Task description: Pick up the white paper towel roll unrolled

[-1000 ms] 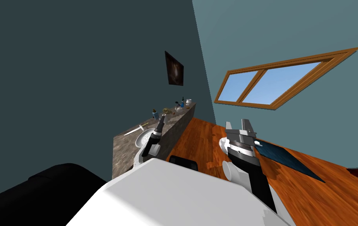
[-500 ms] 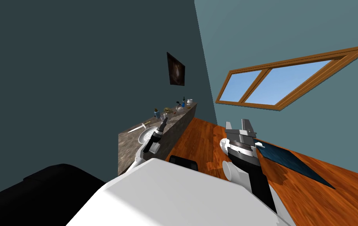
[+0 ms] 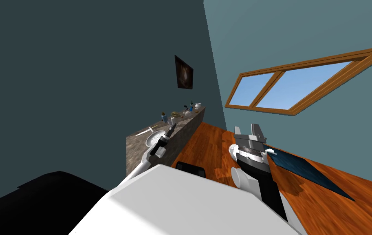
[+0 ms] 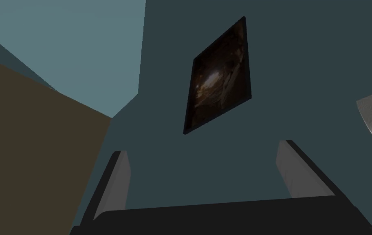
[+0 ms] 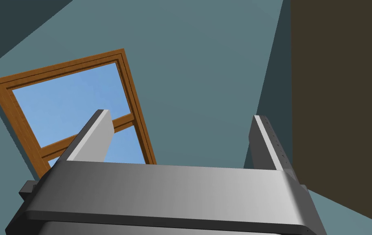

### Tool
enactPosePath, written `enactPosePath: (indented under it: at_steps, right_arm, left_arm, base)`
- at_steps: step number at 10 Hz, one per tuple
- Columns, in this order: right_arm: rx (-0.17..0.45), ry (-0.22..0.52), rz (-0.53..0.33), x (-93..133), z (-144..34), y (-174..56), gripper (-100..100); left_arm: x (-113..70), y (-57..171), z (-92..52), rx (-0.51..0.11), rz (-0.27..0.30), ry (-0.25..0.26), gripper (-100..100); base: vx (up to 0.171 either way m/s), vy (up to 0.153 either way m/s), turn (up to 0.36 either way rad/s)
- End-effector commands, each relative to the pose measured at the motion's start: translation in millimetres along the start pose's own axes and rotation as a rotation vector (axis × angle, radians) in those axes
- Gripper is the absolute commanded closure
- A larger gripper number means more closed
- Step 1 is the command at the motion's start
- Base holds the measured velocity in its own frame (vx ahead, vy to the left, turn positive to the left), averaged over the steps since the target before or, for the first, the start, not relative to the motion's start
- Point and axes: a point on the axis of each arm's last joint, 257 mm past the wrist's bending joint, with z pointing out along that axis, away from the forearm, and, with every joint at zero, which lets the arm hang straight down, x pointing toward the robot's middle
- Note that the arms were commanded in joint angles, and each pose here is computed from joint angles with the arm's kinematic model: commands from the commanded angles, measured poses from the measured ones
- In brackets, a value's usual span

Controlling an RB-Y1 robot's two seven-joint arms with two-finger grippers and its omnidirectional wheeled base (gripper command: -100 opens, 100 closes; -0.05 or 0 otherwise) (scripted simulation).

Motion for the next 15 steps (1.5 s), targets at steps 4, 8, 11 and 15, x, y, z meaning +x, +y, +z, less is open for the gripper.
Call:
enactPosePath:
  at_steps: [4,8,11,15]
  right_arm:
    - [0.0,0.0,0.0,0.0,0.0,0.0,0]
    - [0.0,0.0,0.0,0.0,0.0,0.0,0]
    - [0.0,0.0,0.0,0.0,0.0,0.0,0]
    - [0.0,0.0,0.0,0.0,0.0,0.0,0]
  left_arm:
    - [14.4,39.1,1.8,-0.045,0.112,0.094,-100]
    - [21.1,75.1,2.4,-0.089,0.211,0.164,-100]
    - [21.8,99.1,2.2,-0.121,0.28,0.201,-100]
    - [18.0,130.8,2.4,-0.164,0.377,0.242,-100]
  base:
    - [-0.014,-0.008,0.019]
    - [0.001,0.003,0.005]
    - [0.015,0.018,-0.003]
    - [0.023,0.029,-0.012]
